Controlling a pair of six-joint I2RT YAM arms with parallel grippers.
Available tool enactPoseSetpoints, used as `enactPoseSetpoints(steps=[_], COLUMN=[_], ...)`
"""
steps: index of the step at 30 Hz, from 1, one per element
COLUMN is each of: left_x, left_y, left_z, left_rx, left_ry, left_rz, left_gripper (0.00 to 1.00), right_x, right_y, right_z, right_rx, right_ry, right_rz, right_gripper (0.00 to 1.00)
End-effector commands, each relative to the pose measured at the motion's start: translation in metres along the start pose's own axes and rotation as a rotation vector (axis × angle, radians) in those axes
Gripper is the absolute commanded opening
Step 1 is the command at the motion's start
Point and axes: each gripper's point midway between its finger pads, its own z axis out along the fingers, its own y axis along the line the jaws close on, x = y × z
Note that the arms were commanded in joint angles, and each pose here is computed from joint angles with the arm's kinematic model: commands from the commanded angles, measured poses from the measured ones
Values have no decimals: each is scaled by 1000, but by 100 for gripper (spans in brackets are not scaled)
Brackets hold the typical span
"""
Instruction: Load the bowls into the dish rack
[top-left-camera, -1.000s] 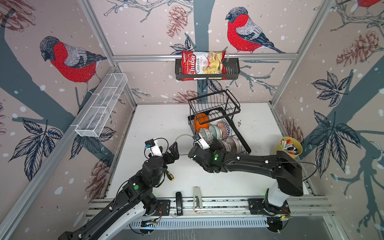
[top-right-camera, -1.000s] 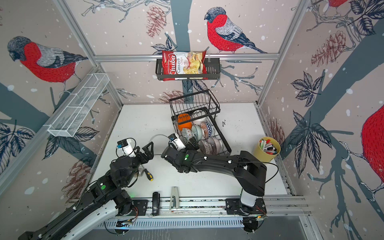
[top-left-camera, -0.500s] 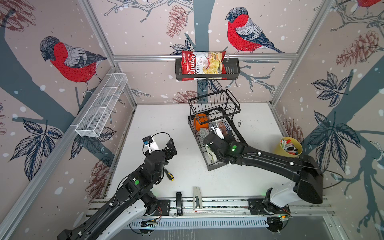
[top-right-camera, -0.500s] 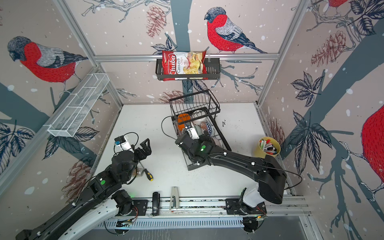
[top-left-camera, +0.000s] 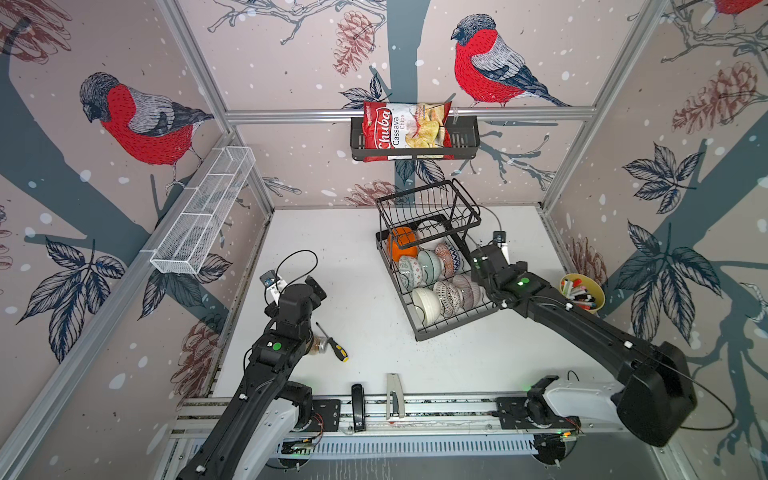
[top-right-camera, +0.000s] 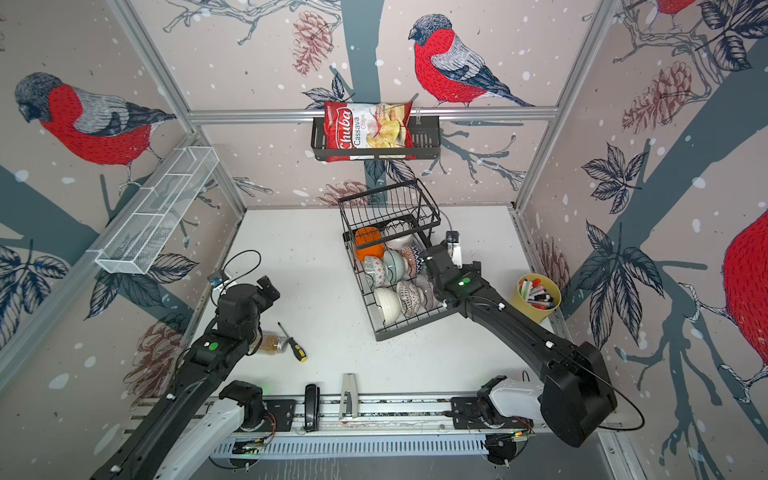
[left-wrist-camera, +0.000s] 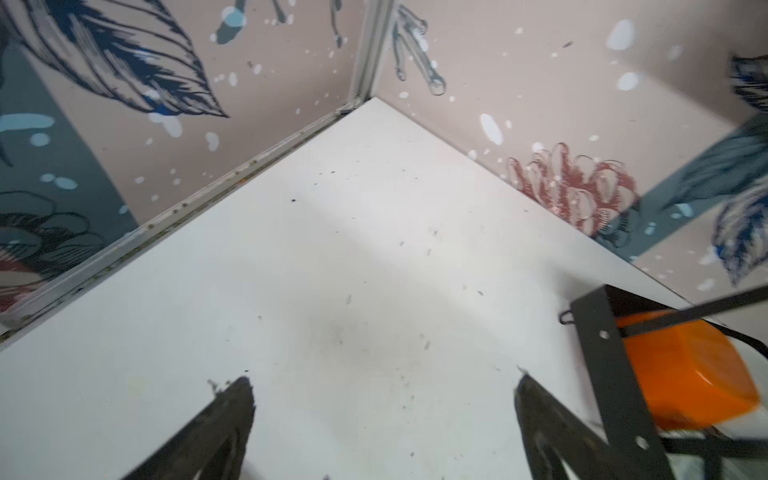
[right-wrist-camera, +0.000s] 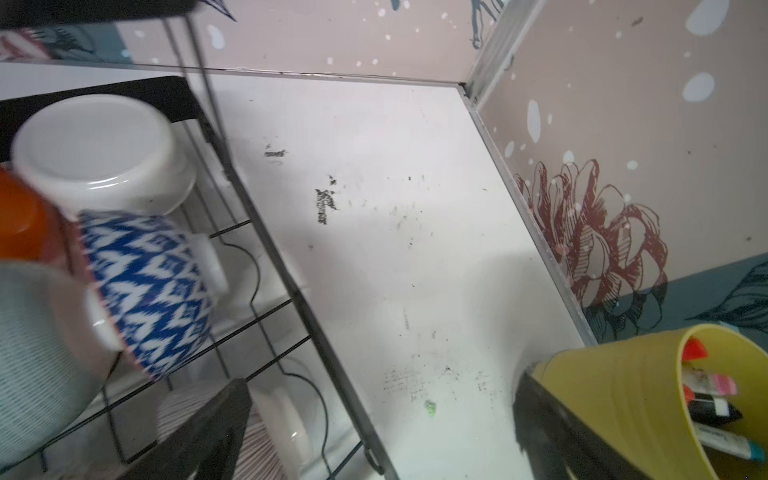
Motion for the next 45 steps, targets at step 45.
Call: enactPoseSetpoints(steps=[45], left_x=[6], left_y=[-14], left_z=[82], left_rx=[142], left_ry=[-318], left_rz=[221], left_gripper=[96], right_x=[29], right_y=[-67], right_z=[71], right_rx=[-74], right_ry=[-515], right_rz=[180], right_gripper=[99])
